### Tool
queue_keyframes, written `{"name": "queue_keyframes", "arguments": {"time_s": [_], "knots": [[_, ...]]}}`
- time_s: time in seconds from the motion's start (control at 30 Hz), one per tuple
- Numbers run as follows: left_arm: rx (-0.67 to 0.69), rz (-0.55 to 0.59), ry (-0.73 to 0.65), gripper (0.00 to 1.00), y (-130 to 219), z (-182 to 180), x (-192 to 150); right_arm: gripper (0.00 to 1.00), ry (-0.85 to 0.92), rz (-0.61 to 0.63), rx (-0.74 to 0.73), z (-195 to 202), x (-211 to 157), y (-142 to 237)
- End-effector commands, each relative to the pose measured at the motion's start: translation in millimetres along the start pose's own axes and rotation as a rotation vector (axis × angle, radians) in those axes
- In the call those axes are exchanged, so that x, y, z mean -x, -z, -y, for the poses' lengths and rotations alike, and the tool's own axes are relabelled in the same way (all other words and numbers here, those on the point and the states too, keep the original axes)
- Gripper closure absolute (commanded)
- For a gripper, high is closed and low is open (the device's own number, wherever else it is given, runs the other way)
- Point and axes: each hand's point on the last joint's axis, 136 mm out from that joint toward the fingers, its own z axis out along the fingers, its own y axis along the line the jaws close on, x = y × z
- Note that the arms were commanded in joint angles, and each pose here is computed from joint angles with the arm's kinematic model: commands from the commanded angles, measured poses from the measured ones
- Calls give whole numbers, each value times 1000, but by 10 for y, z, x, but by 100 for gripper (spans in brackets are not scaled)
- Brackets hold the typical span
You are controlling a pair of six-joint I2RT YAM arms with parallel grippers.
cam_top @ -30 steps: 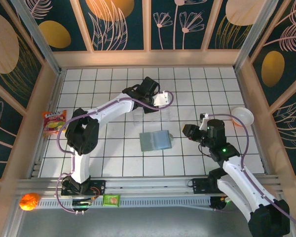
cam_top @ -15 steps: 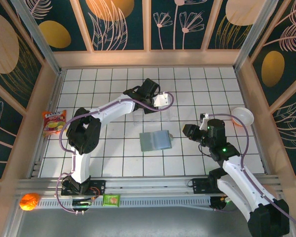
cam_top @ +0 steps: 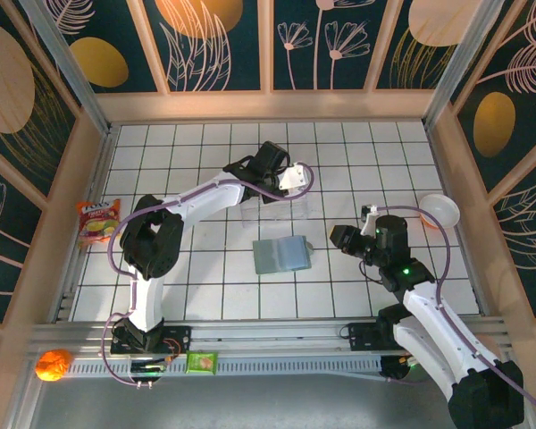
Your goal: Take the credit cards out of the card holder
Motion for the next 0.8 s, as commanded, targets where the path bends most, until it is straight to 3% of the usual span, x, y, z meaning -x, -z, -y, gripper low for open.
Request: {"name": "queue_keyframes", "arguments": {"time_s": [0.0,0.13,0.27,0.33,0.37,0.4,0.53,0.77], "knots": [[58,83,63,68,235,-161,202,65,15,38,47,-166,168,45],[120,272,206,62,672,-437,491,54,21,31,34,-124,141,22],[161,600,468,46,1420,-771,660,45,20,35,22,-61,118,-20],[193,709,600,37,1682,-887,583,26,22,41,3,-23,130,-38],[213,748,672,14,1773,-935,488,23,23,44,-8,-5,137,-45],[228,781,733,1,1859,-954,393,23,22,52,-22,12,159,-50],[422,793,964,1,2049,-1018,-244,22,21,99,-103,109,291,-41],[824,595,1182,1,2304,-1086,-1586,15,0,238,-222,232,619,12]]}}
